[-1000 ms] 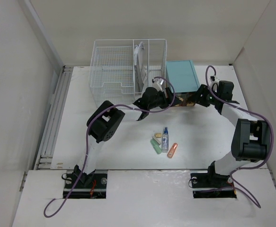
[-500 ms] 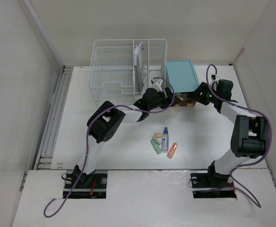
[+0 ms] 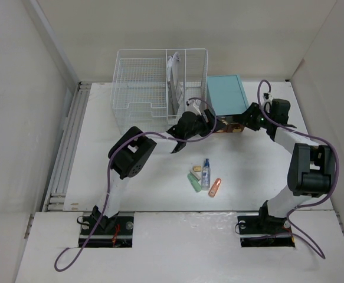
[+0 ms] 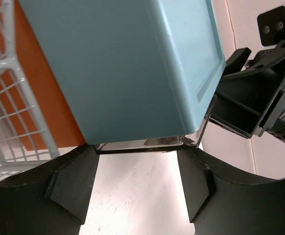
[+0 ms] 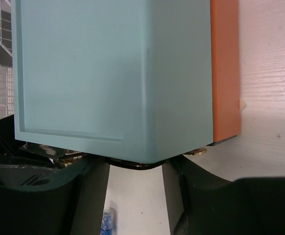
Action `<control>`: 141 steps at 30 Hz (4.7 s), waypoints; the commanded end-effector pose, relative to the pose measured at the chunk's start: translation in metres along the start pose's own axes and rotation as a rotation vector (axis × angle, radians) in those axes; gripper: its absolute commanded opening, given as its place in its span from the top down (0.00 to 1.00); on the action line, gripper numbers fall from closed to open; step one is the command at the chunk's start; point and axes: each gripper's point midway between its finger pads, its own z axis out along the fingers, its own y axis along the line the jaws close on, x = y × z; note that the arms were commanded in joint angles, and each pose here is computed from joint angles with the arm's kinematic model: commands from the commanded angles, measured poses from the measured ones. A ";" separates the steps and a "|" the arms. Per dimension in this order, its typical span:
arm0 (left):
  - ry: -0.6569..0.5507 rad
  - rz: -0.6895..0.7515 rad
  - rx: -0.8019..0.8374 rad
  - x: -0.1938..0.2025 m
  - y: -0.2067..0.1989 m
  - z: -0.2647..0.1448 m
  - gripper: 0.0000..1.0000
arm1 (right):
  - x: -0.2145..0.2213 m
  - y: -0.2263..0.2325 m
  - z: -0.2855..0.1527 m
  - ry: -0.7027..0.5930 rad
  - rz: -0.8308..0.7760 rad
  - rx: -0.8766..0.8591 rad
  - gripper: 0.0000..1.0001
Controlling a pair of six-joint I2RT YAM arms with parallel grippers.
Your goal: Organize the desk
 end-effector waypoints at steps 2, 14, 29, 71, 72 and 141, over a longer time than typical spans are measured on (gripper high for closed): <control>-0.344 0.032 -0.001 -0.102 -0.017 -0.016 0.38 | -0.048 0.006 0.001 -0.165 -0.064 -0.003 0.57; -0.342 0.023 0.013 -0.102 -0.020 -0.016 0.38 | -0.029 0.006 -0.018 -0.160 -0.078 0.001 0.75; -0.327 0.025 0.024 -0.101 -0.025 -0.017 0.38 | 0.046 -0.007 -0.074 0.017 -0.199 0.096 0.75; -0.203 0.088 0.027 -0.050 -0.044 -0.034 0.33 | 0.085 0.071 -0.152 0.210 -0.210 -0.147 0.13; -0.194 0.080 0.034 -0.048 -0.045 -0.034 0.33 | 0.085 0.071 -0.154 0.206 -0.205 -0.141 0.13; -0.047 0.288 -0.243 0.087 -0.006 -0.333 0.54 | 0.208 0.102 -0.052 0.624 -0.597 0.075 0.41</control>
